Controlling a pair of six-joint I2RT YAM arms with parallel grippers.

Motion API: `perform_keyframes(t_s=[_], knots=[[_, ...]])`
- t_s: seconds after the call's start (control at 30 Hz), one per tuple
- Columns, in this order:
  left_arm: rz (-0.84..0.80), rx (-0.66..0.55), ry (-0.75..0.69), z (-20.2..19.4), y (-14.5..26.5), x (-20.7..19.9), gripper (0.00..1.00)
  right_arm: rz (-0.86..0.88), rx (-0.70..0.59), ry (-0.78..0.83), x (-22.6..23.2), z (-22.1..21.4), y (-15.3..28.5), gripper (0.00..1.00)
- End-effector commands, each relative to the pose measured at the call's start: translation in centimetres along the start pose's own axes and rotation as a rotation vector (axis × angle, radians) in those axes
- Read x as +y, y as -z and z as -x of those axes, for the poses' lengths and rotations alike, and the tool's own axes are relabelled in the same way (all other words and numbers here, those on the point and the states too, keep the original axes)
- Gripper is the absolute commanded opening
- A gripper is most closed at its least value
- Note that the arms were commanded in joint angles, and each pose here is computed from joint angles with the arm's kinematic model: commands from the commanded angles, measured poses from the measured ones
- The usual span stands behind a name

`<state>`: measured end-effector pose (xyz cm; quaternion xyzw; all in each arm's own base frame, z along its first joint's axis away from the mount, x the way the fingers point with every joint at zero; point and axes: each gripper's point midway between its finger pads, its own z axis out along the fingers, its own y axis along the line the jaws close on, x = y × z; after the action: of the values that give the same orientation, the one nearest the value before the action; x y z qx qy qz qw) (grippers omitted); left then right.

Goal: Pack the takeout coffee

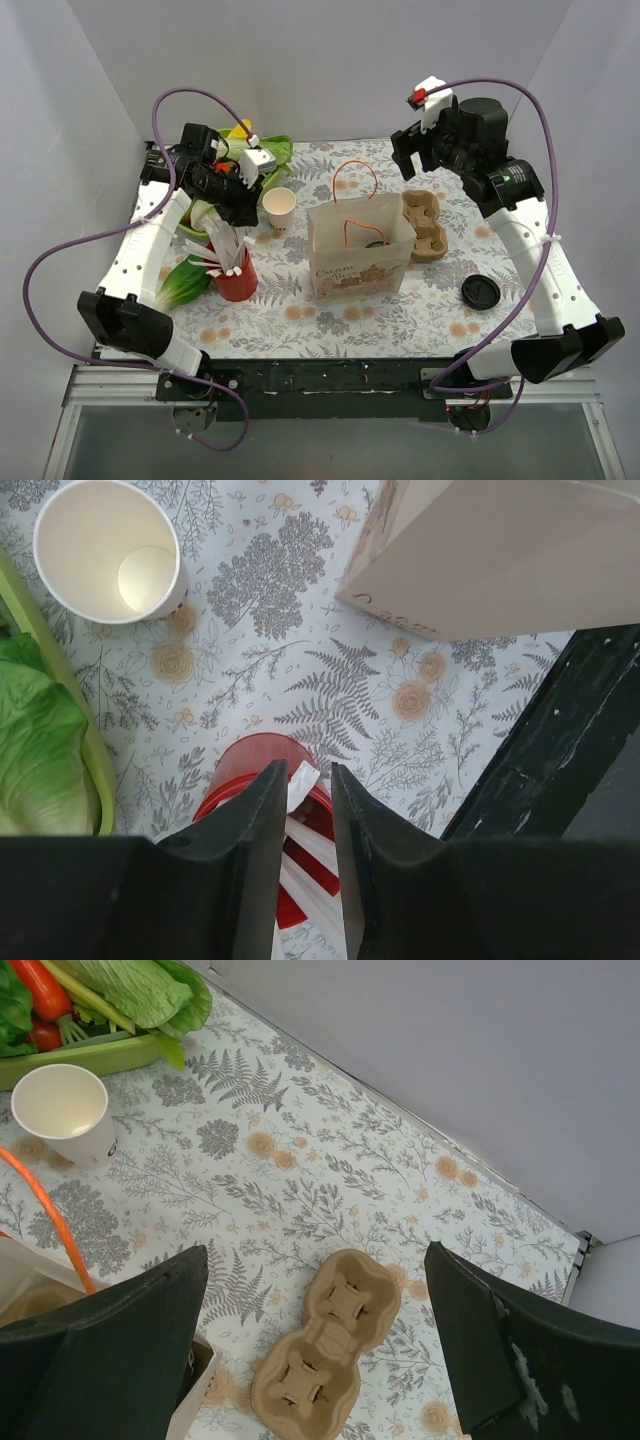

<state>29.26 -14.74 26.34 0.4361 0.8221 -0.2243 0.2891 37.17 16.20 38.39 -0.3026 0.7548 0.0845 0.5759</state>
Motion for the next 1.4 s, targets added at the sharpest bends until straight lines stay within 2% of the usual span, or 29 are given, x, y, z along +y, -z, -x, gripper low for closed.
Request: perform_keyframes(t_s=[0.0, 0.3, 0.4, 0.43, 0.53, 0.8, 0.93, 0.97, 1.0, 1.03, 1.1, 1.2, 1.37], knots=[[0.031, 0.051, -0.033, -1.4, 0.9, -0.2, 0.24, -0.02, -0.071, -0.012, -0.5, 1.8, 0.8, 0.97], [0.034, 0.075, -0.051, -2.3, 0.1, 0.3, 0.21, -0.011, -0.077, -0.014, -0.5, 1.9, 0.8, 0.97], [0.034, 0.084, -0.043, -2.5, -0.2, 0.5, 0.13, -0.013, -0.077, -0.014, -0.5, 1.9, 0.8, 0.97], [0.034, 0.085, -0.046, -2.4, -0.2, 0.5, 0.06, -0.015, -0.078, -0.012, -0.6, 1.9, 0.9, 0.97], [0.051, 0.086, -0.05, -2.3, 0.0, 0.8, 0.0, -0.017, -0.075, -0.013, -0.7, 1.8, 0.9, 0.97], [0.078, 0.051, -0.063, -0.9, 0.9, 1.0, 0.0, -0.029, -0.085, -0.014, -1.0, 2.2, 0.9, 0.97], [0.108, 0.027, -0.025, -0.4, 1.1, 1.2, 0.0, -0.031, -0.086, -0.014, -1.3, 2.5, 0.6, 0.97], [0.134, 0.006, -0.034, 0.1, 1.2, 1.7, 0.06, -0.031, -0.088, -0.014, -1.3, 2.6, 0.7, 0.97], [0.151, 0.011, -0.036, -0.1, 1.1, 2.0, 0.24, -0.028, -0.085, -0.015, -1.2, 2.5, 0.6, 0.97], [0.166, 0.005, -0.047, -0.1, 1.3, 2.1, 0.35, -0.026, -0.086, -0.015, -1.2, 2.5, 0.6, 0.97], [0.186, 0.018, -0.06, -0.5, 1.1, 2.6, 0.48, -0.024, -0.083, -0.017, -1.2, 2.5, 0.5, 0.97], [0.162, 0.071, -0.065, -1.9, 0.4, 2.6, 0.49, -0.025, -0.086, -0.016, -1.2, 2.7, 0.6, 0.97], [0.125, 0.132, -0.073, -3.9, -0.4, 2.2, 0.37, -0.033, -0.087, -0.01, -1.5, 2.9, 0.7, 0.97]])
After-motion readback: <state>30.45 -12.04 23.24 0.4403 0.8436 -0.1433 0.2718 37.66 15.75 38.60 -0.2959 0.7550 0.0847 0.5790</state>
